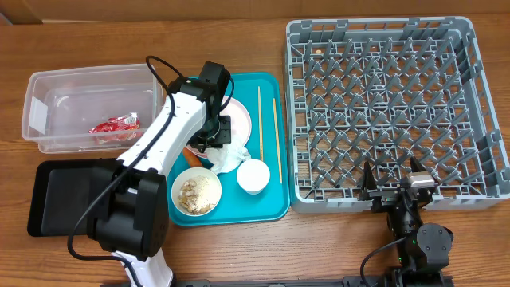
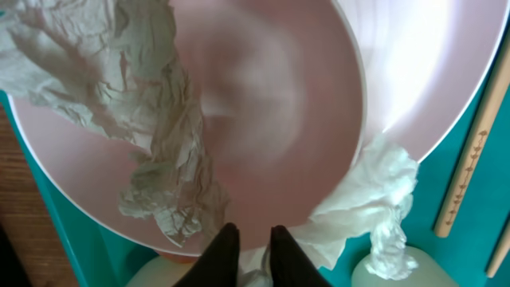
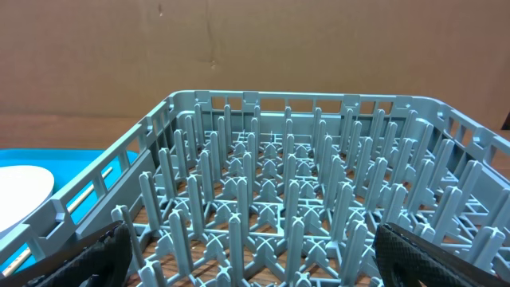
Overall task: Sort waste into correct bins and load items into the dishwasher
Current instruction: 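Grasp the white crumpled tissue on the plate with the left gripper, then carry the tissue left and drop it into the clear bin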
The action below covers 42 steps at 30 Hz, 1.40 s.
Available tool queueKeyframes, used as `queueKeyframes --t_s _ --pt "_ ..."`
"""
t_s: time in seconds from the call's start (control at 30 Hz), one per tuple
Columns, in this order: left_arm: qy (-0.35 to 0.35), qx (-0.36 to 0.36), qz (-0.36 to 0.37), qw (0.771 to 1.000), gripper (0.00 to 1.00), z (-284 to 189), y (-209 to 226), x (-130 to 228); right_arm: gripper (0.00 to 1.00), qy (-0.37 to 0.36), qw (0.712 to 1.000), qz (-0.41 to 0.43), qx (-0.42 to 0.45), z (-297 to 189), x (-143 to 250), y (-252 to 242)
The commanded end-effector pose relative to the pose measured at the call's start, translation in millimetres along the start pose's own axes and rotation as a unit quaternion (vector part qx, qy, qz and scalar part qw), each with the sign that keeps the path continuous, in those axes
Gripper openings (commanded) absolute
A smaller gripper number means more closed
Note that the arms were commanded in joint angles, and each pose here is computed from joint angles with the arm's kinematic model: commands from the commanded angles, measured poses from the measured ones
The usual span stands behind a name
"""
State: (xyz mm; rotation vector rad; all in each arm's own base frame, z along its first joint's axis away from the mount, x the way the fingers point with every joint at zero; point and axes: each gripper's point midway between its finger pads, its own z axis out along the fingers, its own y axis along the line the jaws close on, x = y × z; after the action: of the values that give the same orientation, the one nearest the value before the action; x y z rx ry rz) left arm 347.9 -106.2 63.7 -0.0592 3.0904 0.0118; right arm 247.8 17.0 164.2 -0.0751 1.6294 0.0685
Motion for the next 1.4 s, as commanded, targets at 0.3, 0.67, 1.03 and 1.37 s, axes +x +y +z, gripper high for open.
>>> queueKeyframes --t_s 0.3,0.67,1.03,1.37 --pt "-0.034 0.035 0.014 0.999 0.04 -54 -16 -27 1.00 0.002 1.000 -0.005 0.003 0 3 -1" --pt "-0.146 0.059 -0.045 0.986 0.04 -154 22 -84 1.00 0.002 1.000 -0.005 0.003 0 3 -1" --pt "-0.184 0.026 -0.265 0.946 0.04 -172 194 -98 1.00 0.002 1.000 -0.005 0.001 0 3 0" --pt "-0.184 -0.007 -0.374 0.909 0.04 -138 298 -77 1.00 0.002 1.000 -0.005 0.001 0 3 0"
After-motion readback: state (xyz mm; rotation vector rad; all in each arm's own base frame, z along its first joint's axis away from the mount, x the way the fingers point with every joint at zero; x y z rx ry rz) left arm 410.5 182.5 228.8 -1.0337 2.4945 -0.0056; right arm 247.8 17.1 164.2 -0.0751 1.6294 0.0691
